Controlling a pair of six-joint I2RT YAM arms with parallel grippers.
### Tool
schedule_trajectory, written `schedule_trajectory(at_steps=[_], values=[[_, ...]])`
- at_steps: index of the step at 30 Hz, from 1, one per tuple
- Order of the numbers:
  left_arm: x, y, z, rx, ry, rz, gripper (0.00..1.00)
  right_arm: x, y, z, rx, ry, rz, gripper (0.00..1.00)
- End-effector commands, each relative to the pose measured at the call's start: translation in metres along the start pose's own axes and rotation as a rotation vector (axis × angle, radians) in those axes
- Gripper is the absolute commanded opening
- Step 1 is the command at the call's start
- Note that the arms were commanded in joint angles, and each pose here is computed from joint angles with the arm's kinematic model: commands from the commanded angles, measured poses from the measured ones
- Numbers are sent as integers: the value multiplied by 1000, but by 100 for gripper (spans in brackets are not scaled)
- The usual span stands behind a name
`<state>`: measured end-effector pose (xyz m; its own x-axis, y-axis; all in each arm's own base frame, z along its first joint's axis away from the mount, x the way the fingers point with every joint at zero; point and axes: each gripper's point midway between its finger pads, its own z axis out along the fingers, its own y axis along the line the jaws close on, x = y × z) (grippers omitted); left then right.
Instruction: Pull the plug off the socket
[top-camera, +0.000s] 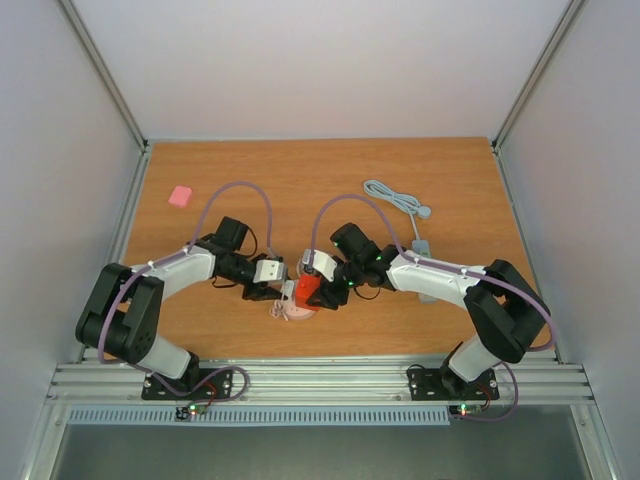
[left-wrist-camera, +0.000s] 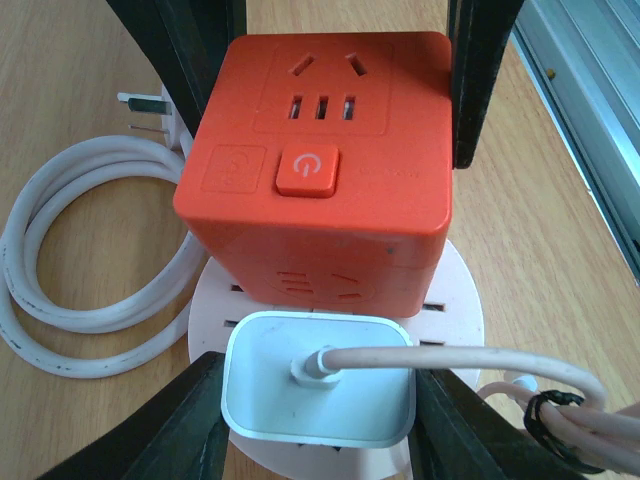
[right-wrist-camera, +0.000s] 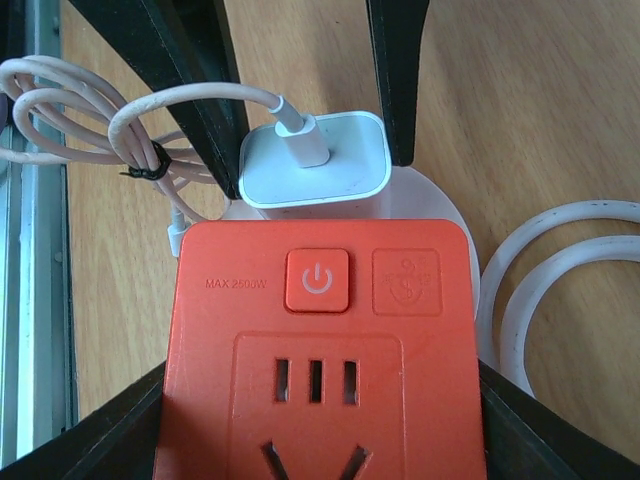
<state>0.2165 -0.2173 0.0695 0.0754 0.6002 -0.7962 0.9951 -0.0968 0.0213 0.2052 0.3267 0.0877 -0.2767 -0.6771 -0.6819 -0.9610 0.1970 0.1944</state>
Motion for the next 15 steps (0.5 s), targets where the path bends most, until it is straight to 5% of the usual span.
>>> schedule_trajectory(at_steps=[1,15], values=[[53,-2,8,-25,221,-61,31,-53,11,-22,-47,-164,-59,25],[60,14,11,-68,259,-152,30,-55,13,-32,15,-202,-160,24]])
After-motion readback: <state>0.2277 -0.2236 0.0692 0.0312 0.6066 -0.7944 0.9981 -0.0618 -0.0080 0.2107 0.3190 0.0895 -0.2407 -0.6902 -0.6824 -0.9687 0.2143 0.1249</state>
